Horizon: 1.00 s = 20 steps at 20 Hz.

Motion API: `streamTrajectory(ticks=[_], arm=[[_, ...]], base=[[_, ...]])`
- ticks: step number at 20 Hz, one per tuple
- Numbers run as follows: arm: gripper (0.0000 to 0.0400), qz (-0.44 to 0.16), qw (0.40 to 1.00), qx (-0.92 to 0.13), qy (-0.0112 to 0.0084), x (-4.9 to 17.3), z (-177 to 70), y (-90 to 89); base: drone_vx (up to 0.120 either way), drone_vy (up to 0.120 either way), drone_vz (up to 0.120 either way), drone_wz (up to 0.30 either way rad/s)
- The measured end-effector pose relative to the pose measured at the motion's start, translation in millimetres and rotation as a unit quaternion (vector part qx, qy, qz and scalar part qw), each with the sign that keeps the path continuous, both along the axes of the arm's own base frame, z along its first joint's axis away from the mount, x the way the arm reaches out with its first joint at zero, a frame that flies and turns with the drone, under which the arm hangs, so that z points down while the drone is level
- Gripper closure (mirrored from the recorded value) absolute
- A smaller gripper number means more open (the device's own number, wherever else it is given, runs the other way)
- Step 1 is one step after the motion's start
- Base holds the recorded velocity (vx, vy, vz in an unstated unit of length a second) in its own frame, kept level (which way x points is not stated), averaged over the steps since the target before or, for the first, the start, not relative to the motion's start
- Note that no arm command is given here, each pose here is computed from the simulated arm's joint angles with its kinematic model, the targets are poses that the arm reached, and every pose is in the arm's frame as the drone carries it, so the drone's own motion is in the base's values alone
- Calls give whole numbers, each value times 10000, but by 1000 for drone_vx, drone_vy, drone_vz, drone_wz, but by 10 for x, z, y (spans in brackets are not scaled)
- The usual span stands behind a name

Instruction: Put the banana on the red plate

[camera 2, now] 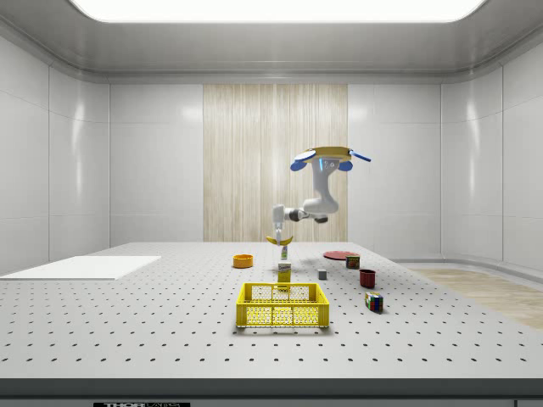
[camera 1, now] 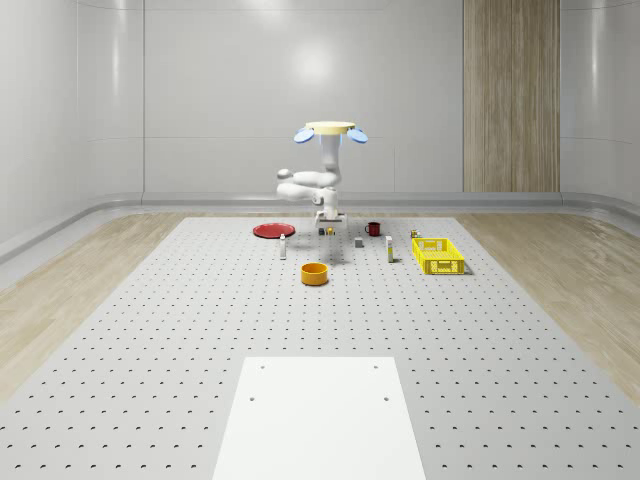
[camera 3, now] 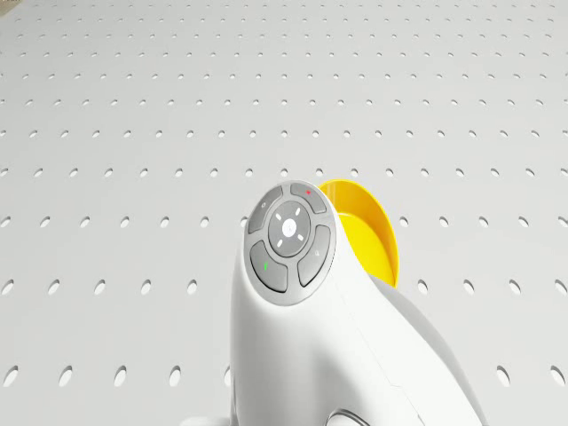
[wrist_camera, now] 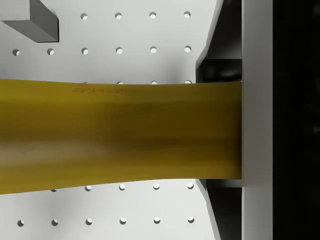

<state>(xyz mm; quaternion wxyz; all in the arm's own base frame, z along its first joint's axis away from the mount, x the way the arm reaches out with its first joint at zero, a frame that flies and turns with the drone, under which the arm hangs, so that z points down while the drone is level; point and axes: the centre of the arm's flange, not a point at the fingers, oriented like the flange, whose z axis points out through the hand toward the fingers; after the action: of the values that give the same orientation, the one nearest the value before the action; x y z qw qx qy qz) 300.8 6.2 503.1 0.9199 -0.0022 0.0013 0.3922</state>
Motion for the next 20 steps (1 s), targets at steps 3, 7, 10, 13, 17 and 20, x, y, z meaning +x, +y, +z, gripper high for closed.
streamTrajectory(ticks=[3, 7, 10, 13, 17, 20], arm=[[207, 3, 10000, 0, 0, 0, -1, 0], [207, -141, 9999, 0, 0, 0, -2, 0], [207, -409, 9992, -1, 0, 0, -2, 0], [207, -753, 9972, -2, 0, 0, -3, 0], [207, -1274, 9919, -4, 0, 0, -3, -1], [207, -1689, 9856, -5, 1, 0, -3, -1]], base=[[0, 0, 120, 0], [0, 0, 10, -275], [0, 0, 0, -300], [0, 0, 0, -300], [0, 0, 0, -300], [0, 0, 0, -300]])
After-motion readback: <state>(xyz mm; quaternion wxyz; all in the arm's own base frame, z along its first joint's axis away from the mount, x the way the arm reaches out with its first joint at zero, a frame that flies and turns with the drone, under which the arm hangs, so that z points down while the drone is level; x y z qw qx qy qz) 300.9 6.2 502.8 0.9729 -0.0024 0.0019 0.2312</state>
